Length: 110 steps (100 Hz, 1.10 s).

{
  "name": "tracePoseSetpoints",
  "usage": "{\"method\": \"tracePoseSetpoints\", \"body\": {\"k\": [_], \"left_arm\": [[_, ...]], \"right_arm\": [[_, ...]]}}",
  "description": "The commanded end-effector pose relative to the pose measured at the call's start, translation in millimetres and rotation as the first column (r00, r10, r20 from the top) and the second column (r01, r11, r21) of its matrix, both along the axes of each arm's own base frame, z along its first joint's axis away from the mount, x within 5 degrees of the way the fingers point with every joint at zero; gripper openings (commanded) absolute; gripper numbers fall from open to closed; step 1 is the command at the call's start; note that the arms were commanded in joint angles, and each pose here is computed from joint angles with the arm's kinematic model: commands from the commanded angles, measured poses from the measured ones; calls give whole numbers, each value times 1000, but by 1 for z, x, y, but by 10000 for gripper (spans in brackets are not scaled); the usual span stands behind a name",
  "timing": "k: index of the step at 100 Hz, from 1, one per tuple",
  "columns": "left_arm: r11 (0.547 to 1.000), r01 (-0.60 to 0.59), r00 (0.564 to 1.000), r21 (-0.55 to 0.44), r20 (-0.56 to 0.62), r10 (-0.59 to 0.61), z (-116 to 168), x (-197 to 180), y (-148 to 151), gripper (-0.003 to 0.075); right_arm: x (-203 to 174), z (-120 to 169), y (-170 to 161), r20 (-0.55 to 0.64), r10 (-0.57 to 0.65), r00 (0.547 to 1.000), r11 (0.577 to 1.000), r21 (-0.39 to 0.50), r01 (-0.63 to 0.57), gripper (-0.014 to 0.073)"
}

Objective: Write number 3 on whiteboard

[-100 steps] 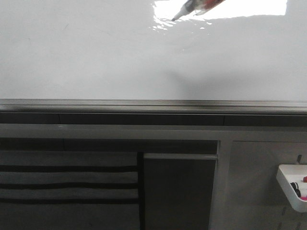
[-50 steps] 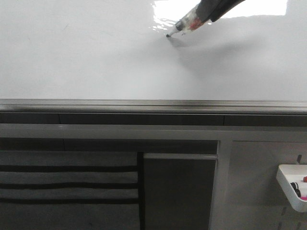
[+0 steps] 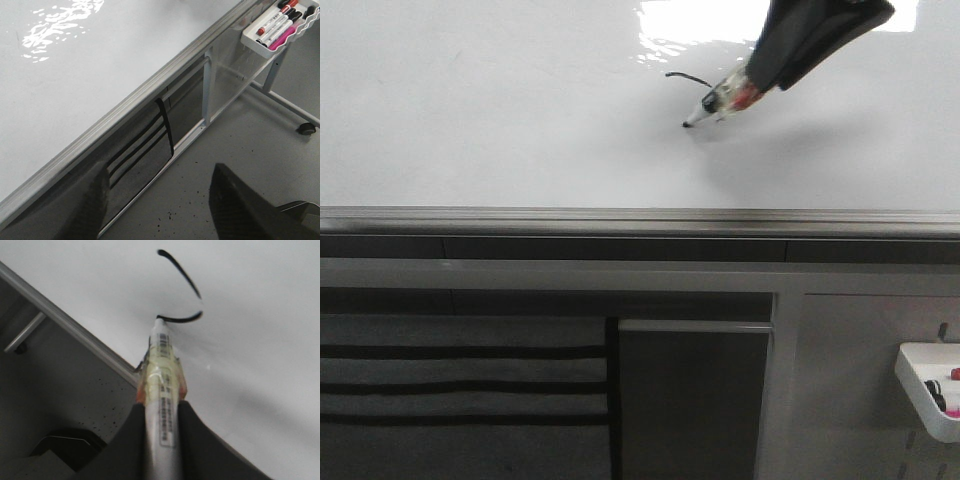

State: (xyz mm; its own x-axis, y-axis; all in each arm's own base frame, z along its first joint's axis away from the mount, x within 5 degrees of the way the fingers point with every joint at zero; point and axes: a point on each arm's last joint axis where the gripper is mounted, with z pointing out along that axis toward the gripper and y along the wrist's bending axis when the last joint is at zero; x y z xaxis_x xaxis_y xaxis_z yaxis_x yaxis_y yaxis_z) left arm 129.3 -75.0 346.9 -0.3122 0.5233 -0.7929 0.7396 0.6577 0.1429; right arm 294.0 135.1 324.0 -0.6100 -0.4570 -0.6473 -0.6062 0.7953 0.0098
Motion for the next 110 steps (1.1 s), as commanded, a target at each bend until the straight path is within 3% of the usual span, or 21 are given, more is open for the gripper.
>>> {"method": "tracePoseSetpoints", "body": {"k": [1, 19, 33, 45, 62, 76, 85, 110], "left_arm": [[997, -32, 998, -71, 56, 36, 13, 3, -1, 409], [997, -32, 998, -71, 56, 36, 13, 3, -1, 409], [997, -32, 998, -71, 56, 36, 13, 3, -1, 409], [997, -32, 998, -71, 56, 36, 13, 3, -1, 409], [997, -32, 998, -71, 56, 36, 13, 3, -1, 409], [997, -32, 998, -71, 56, 36, 13, 3, -1, 409], [997, -32, 998, -75, 56, 36, 14, 3, -1, 409], [995, -4, 998, -96, 59, 9, 15, 5, -5, 409]], "right_arm": [[12, 17, 3, 142, -34, 989, 998, 52, 27, -37], [6, 26, -18, 96, -86, 992, 996, -2, 86, -37], [-3, 16, -25, 18, -92, 996, 995, -46, 93, -37], [-2, 3, -10, 11, -63, 998, 998, -27, 64, -37], [7, -6, 24, 105, -8, 994, 1000, 20, 6, -37], [5, 8, 38, 129, 24, 991, 998, 50, -31, -37], [-17, 30, 44, 177, 106, 978, 991, 58, -118, -37], [-89, 70, 41, 231, 390, 891, 920, -64, -386, -37]]}}
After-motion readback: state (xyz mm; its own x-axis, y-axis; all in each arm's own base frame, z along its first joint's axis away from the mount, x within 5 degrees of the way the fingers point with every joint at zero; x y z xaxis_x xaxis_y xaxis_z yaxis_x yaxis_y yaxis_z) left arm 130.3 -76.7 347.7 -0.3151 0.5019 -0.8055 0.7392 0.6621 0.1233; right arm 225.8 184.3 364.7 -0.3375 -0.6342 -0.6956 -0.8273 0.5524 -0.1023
